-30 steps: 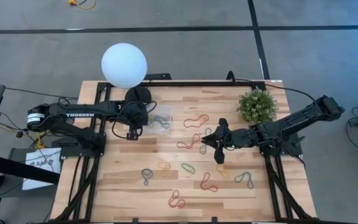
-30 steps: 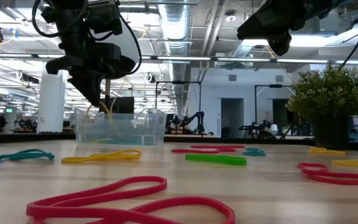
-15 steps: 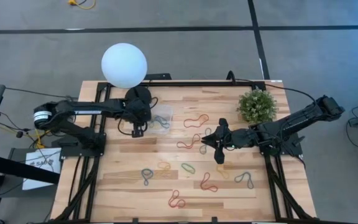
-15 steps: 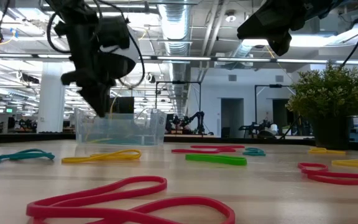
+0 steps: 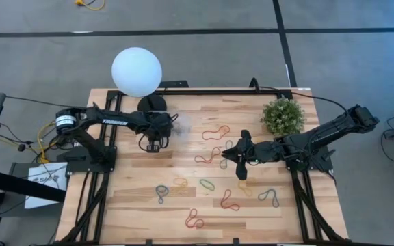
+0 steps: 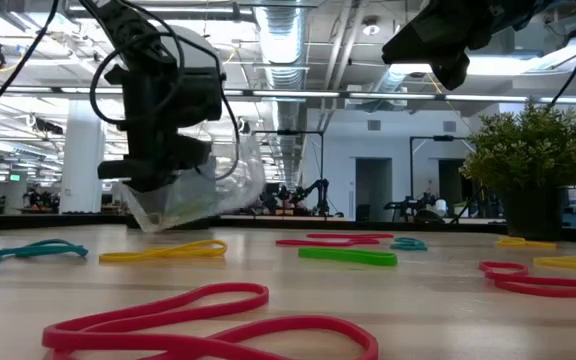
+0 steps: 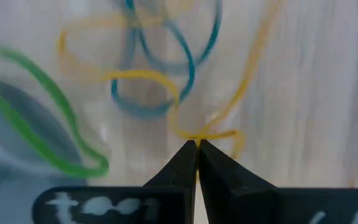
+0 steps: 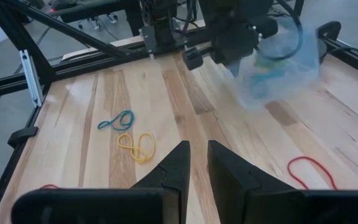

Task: Pick and place rubber bands into bin
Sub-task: Put the yellow rubber band into the transparent container, then put the blue rubber band into the transparent container

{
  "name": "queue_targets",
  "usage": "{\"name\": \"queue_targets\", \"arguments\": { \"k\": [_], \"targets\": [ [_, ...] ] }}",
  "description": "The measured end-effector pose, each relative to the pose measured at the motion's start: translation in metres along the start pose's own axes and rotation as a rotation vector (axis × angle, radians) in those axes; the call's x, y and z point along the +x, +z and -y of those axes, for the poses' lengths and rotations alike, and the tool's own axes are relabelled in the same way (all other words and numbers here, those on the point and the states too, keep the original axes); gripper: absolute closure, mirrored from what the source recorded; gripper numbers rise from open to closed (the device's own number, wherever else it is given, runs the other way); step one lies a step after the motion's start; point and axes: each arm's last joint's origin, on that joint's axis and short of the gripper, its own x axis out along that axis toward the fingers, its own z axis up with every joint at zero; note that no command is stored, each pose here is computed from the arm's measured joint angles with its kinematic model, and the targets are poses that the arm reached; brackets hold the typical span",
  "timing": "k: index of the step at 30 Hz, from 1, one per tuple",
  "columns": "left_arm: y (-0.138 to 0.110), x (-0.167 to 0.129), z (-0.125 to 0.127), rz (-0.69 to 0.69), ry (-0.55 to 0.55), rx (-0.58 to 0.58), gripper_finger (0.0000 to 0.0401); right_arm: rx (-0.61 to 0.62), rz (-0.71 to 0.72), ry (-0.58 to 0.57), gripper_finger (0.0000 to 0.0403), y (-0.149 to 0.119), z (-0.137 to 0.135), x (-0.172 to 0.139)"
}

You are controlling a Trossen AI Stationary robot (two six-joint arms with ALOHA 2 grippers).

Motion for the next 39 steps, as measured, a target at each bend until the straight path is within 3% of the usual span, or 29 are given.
{"name": "queue_targets", "arguments": {
  "k": [11, 17, 24, 30, 39],
  "targets": [
    [-0.001, -0.001, 0.000, -0.012, 0.022, 0.000, 0.0339, -0.002, -0.004, -0.003, 0.0353, 0.000, 0.000, 0.000],
    [-0.006, -0.002, 0.006, -0.067, -0.032, -0.012, 0.0312, -0.004, -0.008, -0.004, 0.0353, -0.001, 0.000, 0.000],
    [-0.006, -0.006, 0.024, -0.077, -0.185, -0.021, 0.0308, -0.005, -0.010, -0.005, 0.0353, -0.001, 0.000, 0.000],
    [0.004, -0.019, 0.033, -0.091, -0.189, -0.020, 0.0308, -0.005, -0.010, -0.005, 0.0353, -0.001, 0.000, 0.000],
    [0.016, -0.055, 0.029, -0.192, -0.102, -0.002, 0.0308, 0.002, -0.010, -0.005, 0.0353, -0.001, 0.000, 0.000]
  ]
}}
